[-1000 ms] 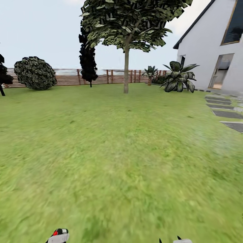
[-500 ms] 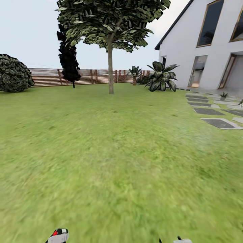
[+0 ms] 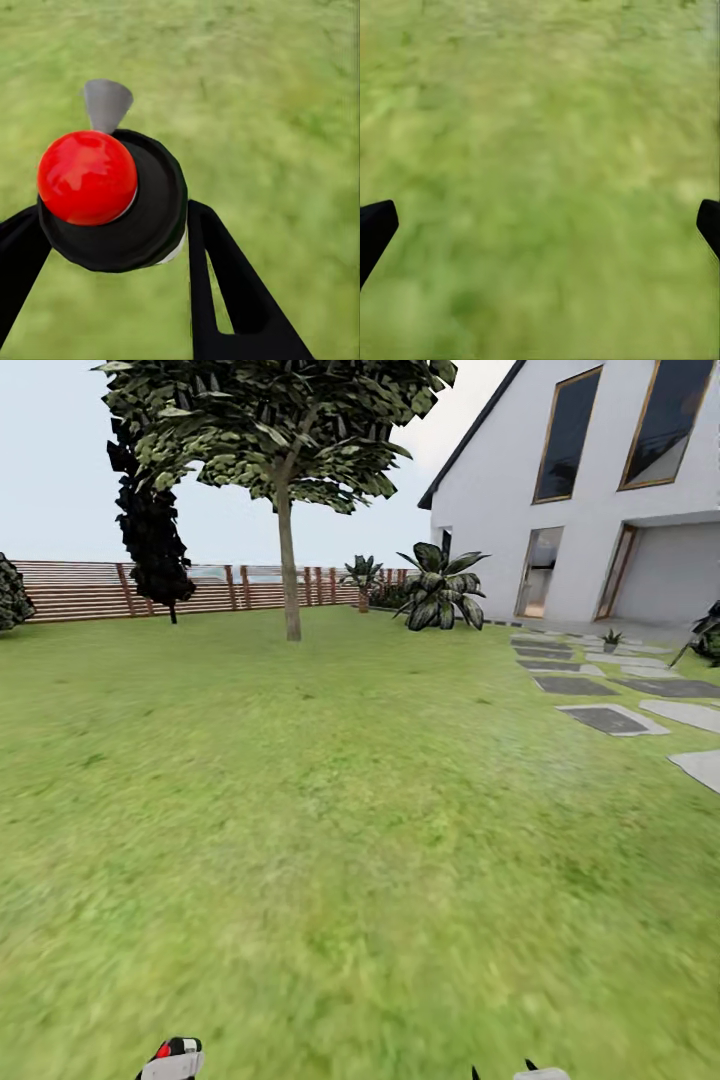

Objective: Pick up the pesticide atomizer in the garden and spray insectifuge to fully cover both potted plants in the garden.

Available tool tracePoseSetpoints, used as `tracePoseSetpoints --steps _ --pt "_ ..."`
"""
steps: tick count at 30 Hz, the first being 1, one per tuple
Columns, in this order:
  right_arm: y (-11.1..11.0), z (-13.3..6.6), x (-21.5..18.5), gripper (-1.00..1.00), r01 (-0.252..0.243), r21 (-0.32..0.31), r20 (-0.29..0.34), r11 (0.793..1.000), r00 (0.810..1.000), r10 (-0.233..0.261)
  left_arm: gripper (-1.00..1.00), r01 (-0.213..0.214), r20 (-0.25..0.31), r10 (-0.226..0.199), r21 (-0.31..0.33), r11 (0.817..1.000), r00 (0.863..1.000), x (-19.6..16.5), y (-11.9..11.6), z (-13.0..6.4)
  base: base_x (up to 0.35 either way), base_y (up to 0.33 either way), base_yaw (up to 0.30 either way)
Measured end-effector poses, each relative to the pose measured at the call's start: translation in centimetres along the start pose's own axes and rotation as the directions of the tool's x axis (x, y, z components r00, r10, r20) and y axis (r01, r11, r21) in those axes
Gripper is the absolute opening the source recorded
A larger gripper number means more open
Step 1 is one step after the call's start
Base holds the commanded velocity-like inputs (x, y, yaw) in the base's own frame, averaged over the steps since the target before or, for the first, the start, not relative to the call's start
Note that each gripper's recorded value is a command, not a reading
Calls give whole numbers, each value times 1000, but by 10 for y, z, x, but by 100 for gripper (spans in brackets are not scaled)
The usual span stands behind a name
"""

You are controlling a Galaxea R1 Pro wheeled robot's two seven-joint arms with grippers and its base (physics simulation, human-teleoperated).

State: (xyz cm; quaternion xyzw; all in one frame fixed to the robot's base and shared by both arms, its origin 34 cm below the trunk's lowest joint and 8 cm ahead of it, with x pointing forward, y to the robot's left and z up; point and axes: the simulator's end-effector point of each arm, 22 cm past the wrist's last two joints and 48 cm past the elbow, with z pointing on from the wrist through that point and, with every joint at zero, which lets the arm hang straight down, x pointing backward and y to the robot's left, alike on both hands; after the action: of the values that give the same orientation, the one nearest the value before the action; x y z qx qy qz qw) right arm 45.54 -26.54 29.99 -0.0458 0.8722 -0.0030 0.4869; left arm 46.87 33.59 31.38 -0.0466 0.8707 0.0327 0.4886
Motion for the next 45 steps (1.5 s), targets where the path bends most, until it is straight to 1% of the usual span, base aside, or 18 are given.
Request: tracePoseSetpoints --steps 31,45 --pt "0 0 0 100 0 0 0 1000 1000 0 -100 1 0 -1 -1 1000 1000 0 0 0 339 0 -7" --pt "0 0 0 100 -1 1 0 1000 1000 1 -100 3 0 -3 -2 1000 1000 0 0 0 339 22 -247"
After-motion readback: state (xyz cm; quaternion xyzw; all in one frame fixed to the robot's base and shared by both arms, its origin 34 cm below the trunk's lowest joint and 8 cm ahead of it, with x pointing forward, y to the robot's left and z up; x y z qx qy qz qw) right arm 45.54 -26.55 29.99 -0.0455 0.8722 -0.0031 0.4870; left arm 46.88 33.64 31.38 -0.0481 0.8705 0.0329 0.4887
